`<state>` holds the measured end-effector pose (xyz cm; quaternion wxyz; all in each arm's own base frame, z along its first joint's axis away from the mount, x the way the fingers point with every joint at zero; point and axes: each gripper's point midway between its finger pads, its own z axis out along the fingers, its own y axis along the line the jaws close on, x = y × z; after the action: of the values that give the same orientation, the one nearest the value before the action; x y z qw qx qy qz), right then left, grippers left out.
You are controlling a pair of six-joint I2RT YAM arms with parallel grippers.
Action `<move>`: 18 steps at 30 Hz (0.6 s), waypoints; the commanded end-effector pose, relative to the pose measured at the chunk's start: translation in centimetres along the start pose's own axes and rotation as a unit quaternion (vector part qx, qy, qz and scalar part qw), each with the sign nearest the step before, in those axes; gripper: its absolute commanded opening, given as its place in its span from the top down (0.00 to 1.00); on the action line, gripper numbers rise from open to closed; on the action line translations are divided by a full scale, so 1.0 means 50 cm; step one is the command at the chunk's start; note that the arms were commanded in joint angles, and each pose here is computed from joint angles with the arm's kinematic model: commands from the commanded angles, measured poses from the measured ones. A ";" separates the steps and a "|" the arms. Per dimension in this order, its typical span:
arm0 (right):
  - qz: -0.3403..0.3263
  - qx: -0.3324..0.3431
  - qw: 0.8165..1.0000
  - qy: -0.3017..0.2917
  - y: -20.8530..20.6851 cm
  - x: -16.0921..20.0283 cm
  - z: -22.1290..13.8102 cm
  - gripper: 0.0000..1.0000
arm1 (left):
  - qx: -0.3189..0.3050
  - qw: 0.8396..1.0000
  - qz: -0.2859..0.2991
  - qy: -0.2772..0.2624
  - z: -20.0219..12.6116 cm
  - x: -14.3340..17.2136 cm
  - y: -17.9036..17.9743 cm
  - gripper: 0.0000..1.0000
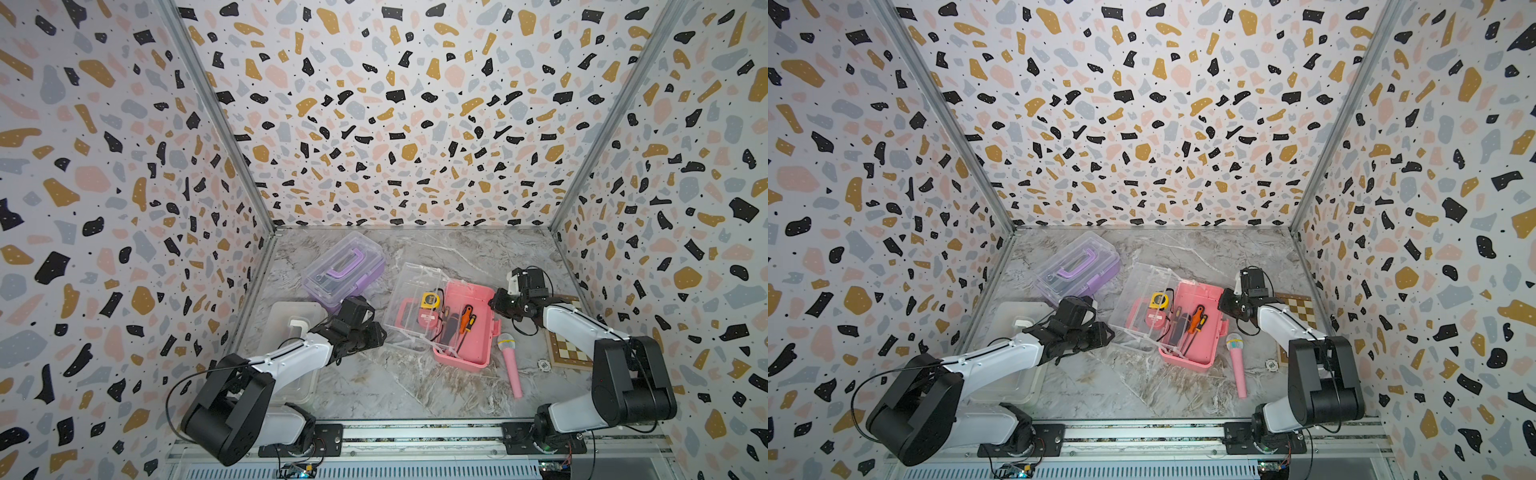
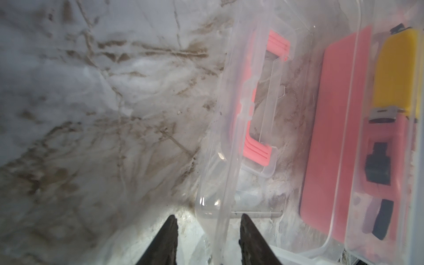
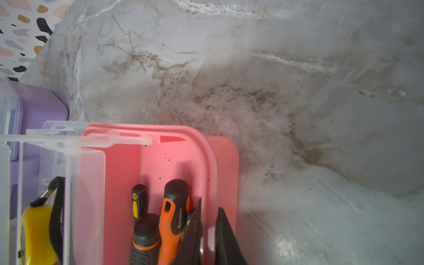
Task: Close toolboxes
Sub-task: Close the toolbox at the center of the board.
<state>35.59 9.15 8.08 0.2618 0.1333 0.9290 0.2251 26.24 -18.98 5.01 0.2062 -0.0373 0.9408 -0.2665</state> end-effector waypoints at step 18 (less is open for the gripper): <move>0.005 -0.088 0.996 0.020 0.063 0.036 -0.037 0.66 | -0.081 0.995 0.055 -0.022 -0.001 -0.040 0.024 0.98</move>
<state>33.98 10.39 8.82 0.2511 0.1236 0.9222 0.2668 27.25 -18.84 4.92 0.2196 -0.0180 0.9488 -0.2262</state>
